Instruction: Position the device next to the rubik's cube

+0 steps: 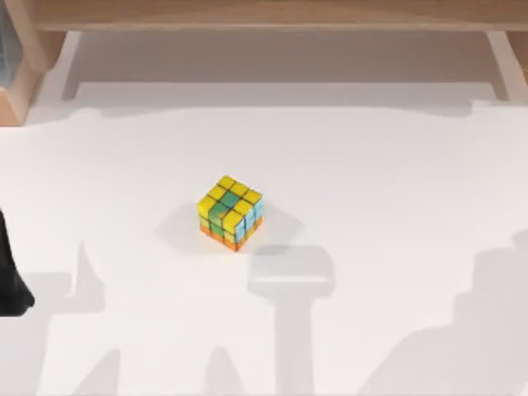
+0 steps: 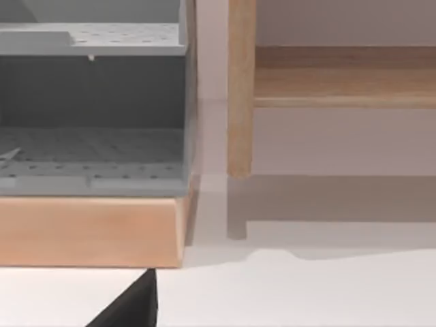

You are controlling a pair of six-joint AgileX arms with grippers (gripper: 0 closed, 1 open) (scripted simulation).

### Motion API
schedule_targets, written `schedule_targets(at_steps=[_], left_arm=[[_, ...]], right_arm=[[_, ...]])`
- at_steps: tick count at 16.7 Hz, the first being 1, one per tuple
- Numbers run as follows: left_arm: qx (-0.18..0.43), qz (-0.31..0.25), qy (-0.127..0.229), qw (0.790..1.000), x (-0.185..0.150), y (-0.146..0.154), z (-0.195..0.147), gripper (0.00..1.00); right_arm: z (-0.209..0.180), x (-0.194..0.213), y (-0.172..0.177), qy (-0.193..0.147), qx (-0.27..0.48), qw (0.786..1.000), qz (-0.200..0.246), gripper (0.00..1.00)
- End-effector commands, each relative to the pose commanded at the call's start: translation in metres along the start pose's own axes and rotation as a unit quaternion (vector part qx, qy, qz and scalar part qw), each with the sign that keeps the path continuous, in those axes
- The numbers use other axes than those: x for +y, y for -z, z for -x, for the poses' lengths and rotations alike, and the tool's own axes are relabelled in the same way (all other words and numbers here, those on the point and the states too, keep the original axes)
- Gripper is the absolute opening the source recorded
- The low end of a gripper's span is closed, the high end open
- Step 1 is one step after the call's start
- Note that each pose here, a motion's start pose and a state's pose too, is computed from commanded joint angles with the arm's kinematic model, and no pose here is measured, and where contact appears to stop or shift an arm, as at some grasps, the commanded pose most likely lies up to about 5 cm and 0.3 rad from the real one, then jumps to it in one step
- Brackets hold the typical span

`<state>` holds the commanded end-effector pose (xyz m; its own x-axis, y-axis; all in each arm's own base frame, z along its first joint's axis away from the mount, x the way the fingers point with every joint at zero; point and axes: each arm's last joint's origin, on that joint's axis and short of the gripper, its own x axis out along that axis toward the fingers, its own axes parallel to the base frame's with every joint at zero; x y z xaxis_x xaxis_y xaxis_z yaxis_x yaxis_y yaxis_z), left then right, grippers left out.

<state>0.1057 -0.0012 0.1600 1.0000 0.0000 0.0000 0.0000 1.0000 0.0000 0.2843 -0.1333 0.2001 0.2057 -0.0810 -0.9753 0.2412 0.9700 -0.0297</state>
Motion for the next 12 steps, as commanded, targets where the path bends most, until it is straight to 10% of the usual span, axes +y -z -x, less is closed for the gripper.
schedule_targets(at_steps=[12], left_arm=[[0.0, 0.0, 0.0, 1.0, 0.0, 0.0, 0.0, 1.0]], right_arm=[[0.016, 0.228, -0.059, -0.05, 0.033, 0.996, 0.062, 0.0]])
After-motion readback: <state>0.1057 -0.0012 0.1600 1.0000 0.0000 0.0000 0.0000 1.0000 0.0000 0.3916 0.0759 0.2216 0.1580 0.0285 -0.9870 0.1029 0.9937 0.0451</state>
